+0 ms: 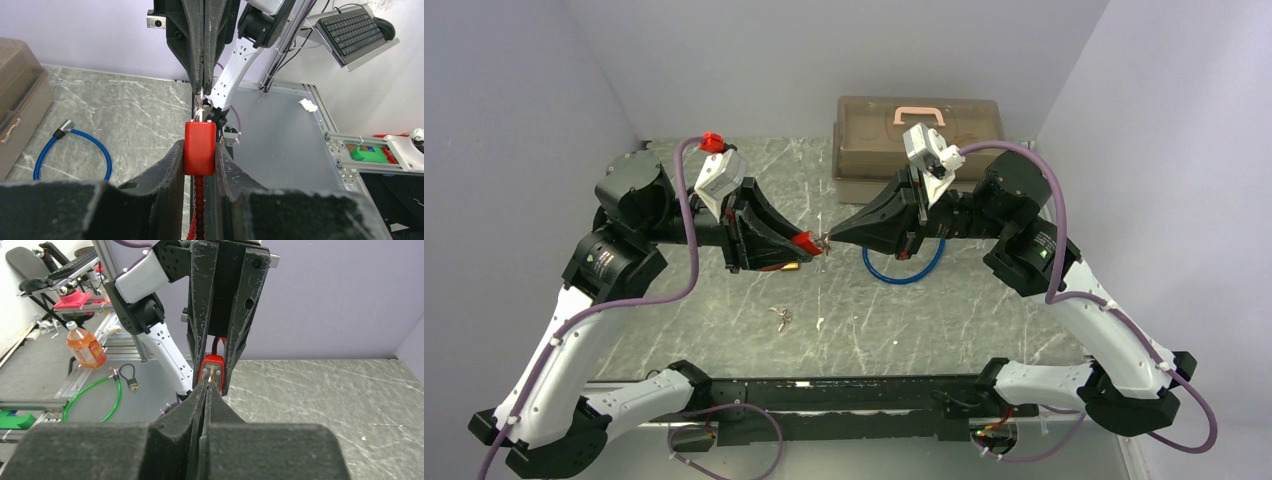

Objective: Unlock with the key

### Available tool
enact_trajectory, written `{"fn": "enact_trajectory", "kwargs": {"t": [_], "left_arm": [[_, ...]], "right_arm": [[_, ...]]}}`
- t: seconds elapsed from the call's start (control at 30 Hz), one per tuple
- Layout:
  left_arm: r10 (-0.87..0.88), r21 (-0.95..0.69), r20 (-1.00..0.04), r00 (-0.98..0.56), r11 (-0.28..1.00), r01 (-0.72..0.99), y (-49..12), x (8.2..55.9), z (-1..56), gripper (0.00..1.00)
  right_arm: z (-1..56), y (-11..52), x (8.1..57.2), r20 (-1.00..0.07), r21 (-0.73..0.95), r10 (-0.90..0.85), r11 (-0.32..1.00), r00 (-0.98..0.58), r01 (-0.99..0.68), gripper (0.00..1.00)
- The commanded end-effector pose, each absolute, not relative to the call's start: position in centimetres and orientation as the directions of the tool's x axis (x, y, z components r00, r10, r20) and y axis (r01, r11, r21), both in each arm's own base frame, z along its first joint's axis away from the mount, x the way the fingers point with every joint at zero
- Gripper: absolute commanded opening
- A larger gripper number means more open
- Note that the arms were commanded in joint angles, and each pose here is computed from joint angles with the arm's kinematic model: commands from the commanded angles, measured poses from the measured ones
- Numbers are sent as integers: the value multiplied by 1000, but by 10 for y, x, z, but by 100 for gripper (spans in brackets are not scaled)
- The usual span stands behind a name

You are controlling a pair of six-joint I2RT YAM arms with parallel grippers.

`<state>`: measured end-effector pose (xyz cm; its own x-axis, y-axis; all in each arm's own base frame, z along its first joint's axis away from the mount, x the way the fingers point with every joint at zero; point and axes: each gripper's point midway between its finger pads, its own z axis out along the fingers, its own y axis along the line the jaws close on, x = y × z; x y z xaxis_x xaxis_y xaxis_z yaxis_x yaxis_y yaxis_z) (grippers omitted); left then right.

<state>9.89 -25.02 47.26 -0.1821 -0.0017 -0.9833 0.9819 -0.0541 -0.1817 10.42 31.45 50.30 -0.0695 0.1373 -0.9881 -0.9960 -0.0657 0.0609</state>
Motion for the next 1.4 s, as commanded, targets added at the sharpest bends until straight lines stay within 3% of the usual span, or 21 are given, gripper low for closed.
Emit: {"fn": "enact_trajectory", "kwargs": {"t": [0.0, 0.7, 1.37], "left_arm": [[-50, -112, -992, -116, -66, 991, -247, 93, 494, 0], [-77, -78, -994, -82, -44, 996, -246, 100, 511, 0], [-63, 5, -998, 2, -47, 999, -244, 100, 519, 0]], "right_arm": [[511, 314, 110, -989, 30, 144, -40, -35, -999, 0], [427, 349, 116, -975, 211, -86, -89, -203, -974, 0], [355, 388, 63, -912, 358, -294, -227, -286, -906, 0]]}}
